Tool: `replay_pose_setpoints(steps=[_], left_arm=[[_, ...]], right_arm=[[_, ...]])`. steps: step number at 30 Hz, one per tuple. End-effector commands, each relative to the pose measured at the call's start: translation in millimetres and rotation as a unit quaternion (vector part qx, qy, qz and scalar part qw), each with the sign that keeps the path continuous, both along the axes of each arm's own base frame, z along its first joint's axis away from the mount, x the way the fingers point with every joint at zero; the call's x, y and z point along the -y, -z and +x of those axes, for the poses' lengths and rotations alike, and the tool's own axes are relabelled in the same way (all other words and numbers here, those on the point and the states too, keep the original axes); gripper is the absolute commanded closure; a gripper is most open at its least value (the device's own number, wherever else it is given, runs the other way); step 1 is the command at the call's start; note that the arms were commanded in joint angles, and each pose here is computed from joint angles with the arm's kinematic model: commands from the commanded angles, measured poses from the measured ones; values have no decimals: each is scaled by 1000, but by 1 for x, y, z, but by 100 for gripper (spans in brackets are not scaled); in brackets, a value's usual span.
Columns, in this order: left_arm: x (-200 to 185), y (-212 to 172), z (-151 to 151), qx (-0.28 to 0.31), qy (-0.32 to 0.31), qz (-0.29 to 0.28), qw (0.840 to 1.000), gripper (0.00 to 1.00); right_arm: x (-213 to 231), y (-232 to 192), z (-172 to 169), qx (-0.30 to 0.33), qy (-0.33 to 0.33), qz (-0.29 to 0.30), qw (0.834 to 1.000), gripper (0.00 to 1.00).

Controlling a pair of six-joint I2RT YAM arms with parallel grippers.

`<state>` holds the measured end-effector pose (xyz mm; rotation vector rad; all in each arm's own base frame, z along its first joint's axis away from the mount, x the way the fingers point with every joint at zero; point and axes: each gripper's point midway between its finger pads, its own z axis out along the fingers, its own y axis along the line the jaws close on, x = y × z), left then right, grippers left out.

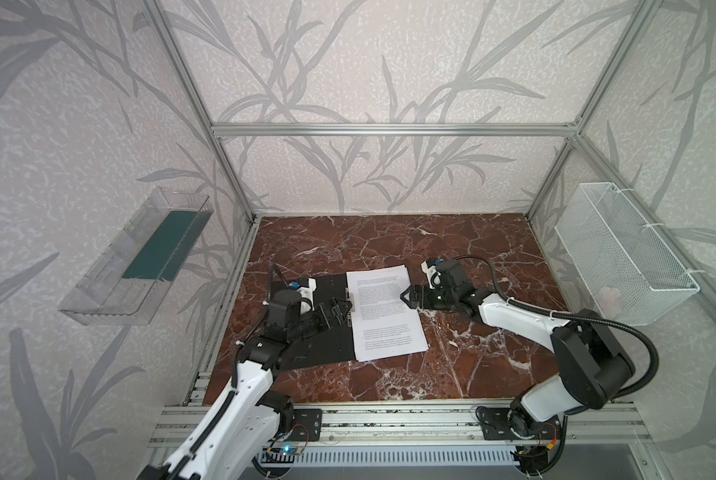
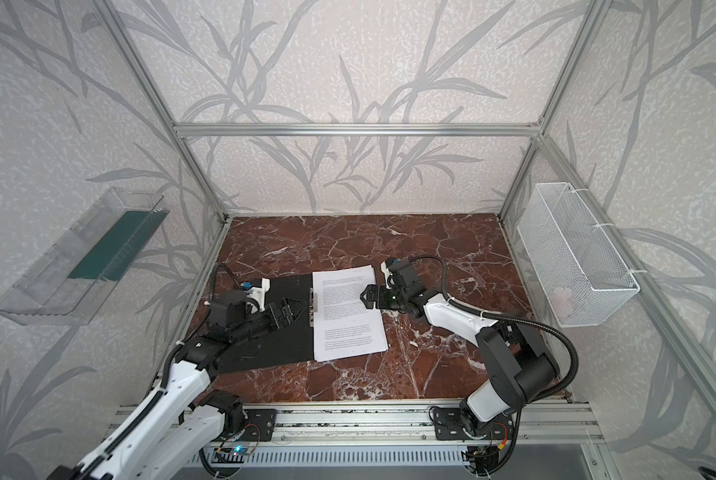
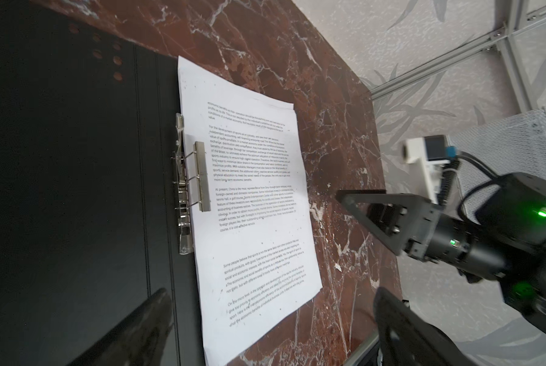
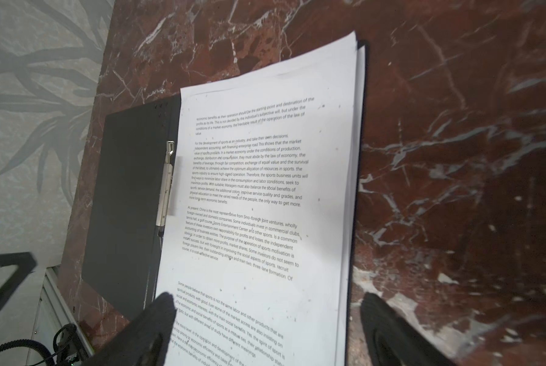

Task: Put the files into the folder

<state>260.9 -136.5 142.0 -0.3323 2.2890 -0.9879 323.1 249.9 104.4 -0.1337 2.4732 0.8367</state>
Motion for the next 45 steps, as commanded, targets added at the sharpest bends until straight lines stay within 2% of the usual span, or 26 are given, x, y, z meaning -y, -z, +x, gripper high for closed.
replay_pose_setpoints(steps=[1,4,9,13,18,20,29,36,45], left_arm=[[7,-22,36,64,-10,-25,998,1],[8,3,58,39,-14,2,999,1],[20,26,91,27,28,28,999,1],[13,42,111,-8,55,45,997,1],[7,53,131,-3,76,4,997,1],[8,61,132,-25,96,-9,995,1],[16,74,137,-48,136,-51,988,1],[19,83,140,-55,140,-69,986,2],[22,74,137,-41,139,-86,986,2]], right_arm=[[9,-9,-9,12,-26,-21,999,1],[15,-3,-19,-2,-37,-6,999,1],[24,11,-28,-4,-44,26,999,1],[20,13,-29,6,-40,56,998,1],[18,10,-33,11,-44,72,996,1],[19,8,-33,15,-43,67,997,1],[21,8,-34,18,-41,63,997,1],[20,9,-34,13,-42,65,997,1],[21,8,-34,14,-42,60,997,1]])
